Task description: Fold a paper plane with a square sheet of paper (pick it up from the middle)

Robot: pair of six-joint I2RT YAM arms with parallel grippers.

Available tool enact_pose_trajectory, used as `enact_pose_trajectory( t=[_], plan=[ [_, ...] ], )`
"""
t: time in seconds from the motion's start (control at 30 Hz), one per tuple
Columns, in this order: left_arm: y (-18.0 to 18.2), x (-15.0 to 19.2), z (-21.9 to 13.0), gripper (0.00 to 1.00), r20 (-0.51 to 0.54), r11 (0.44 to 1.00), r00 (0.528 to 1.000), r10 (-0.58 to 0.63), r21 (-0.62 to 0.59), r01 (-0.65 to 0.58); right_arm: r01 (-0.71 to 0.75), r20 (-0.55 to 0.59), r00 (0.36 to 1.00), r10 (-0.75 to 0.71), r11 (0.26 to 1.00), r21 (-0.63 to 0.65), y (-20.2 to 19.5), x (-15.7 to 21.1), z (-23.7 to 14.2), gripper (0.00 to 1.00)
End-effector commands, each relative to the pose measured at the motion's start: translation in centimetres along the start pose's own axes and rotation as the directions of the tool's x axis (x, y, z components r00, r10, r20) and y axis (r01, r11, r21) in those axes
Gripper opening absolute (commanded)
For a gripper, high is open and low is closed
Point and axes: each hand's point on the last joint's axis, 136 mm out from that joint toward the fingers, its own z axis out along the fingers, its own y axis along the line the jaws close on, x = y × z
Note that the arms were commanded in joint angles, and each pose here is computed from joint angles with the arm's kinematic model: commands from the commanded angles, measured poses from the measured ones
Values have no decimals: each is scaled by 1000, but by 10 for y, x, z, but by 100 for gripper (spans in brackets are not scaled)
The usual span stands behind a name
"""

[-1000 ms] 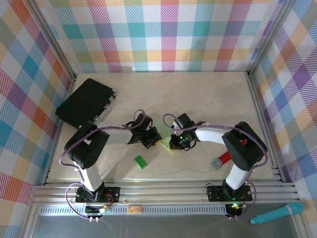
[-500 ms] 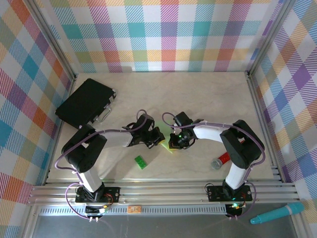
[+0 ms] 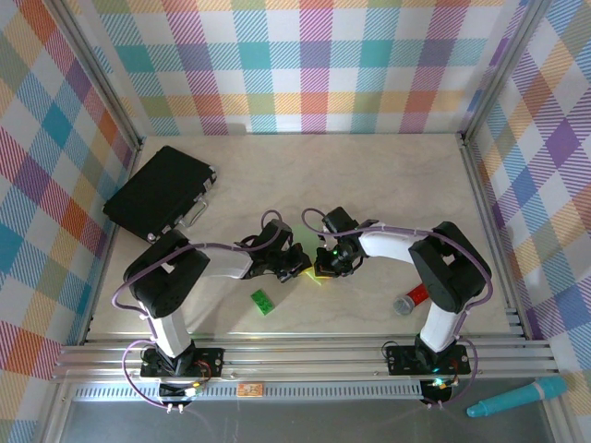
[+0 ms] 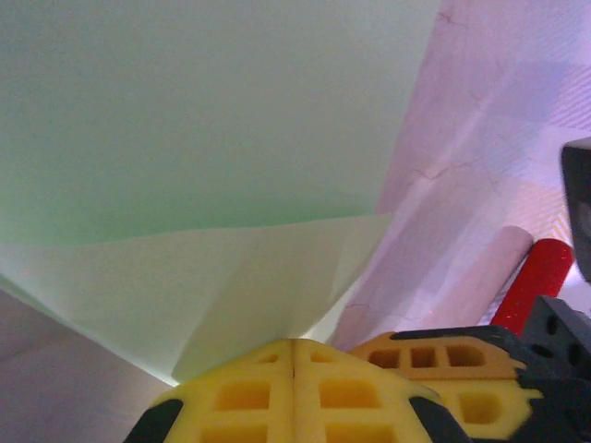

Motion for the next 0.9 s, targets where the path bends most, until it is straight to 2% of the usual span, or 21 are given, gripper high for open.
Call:
enact_pose_trajectory(
  t=[0.0,0.27,0.6,0.73,0.87],
  plan=[
    [12,-2,5,0,21,999,1000,20,-50,-19,-72,-107,990,88,987,145,-39,30,16,2],
    [49,-20,-9,0,119,984,993,-10,-174,30,-97,-146,980,136,964,249,-61,45,14,2],
    [69,-63,-30,0,201,988,977,-75,-120,101,-108,-170,971,168,942,316,-80,59,14,2],
    [83,-78,-43,0,217,978,974,-72,-177,111,-83,-167,976,139,948,306,-79,56,12,2],
    [93,-84,-50,0,198,971,976,-87,-202,128,20,-160,987,20,969,245,-66,42,7,3]
  ],
)
